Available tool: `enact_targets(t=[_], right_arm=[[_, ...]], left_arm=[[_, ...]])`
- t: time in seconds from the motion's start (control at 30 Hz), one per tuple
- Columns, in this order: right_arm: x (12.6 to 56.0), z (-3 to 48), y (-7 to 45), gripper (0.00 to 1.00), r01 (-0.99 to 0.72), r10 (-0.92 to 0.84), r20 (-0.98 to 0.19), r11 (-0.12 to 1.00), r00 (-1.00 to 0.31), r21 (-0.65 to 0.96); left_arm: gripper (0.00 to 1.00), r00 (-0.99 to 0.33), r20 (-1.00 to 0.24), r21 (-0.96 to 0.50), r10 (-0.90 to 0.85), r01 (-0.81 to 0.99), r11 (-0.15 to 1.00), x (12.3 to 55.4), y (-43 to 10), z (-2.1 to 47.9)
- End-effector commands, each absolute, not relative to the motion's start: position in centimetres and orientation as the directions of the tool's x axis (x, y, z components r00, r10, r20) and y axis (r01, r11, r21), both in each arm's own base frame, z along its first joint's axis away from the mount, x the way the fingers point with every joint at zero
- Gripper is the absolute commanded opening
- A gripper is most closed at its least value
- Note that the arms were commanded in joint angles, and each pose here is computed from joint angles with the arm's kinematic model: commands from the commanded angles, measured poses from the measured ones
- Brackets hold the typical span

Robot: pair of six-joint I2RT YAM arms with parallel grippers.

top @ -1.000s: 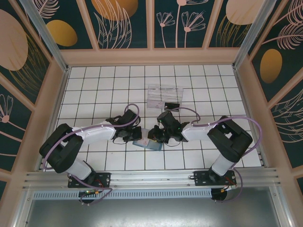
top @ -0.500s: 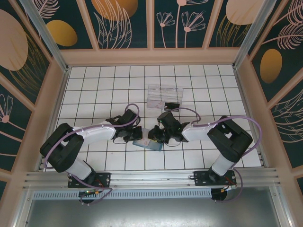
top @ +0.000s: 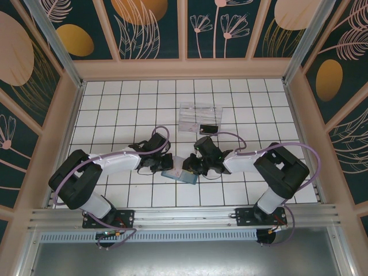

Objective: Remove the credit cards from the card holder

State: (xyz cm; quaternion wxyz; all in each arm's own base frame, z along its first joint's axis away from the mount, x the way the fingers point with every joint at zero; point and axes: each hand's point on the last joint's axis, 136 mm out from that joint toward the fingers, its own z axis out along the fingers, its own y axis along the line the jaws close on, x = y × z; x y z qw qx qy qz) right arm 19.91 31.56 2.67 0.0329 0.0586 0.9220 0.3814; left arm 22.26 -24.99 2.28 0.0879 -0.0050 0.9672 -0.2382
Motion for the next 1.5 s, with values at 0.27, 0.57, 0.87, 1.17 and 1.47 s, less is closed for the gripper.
enact_targets(t=[0.27,0.57,0.87,1.17,1.47], right_arm=[[20.9,3.0,32.0,0.16,0.079,0.161,-0.035,0.648,-0.986,0.757],[21.0,2.9,32.1,0.15,0.080,0.160,-0.028,0.630,-0.987,0.773],[21.6,5.2,31.9,0.14,0.046,0.200,-0.074,0.535,-0.977,0.844],[21.7,5.6,32.2,0.13,0.021,0.185,-0.083,0.497,-0.979,0.867],[21.4,5.0,29.5,0.08,0.056,0.226,-0.082,0.545,-0.971,0.837]], left_arm=[[0.08,-0.995,-0.091,-0.435,-0.045,-0.001,0.900,20.6,-24.2,0.4],[0.08,-0.995,-0.086,-0.443,-0.050,-0.007,0.896,20.5,-24.2,0.4],[0.08,-0.996,-0.071,-0.465,-0.050,-0.012,0.885,20.3,-24.7,0.5],[0.08,-0.998,-0.045,-0.461,-0.047,-0.021,0.887,19.8,-24.8,0.0],[0.08,-0.997,-0.060,-0.407,-0.055,-0.026,0.913,20.0,-23.8,-0.2]])
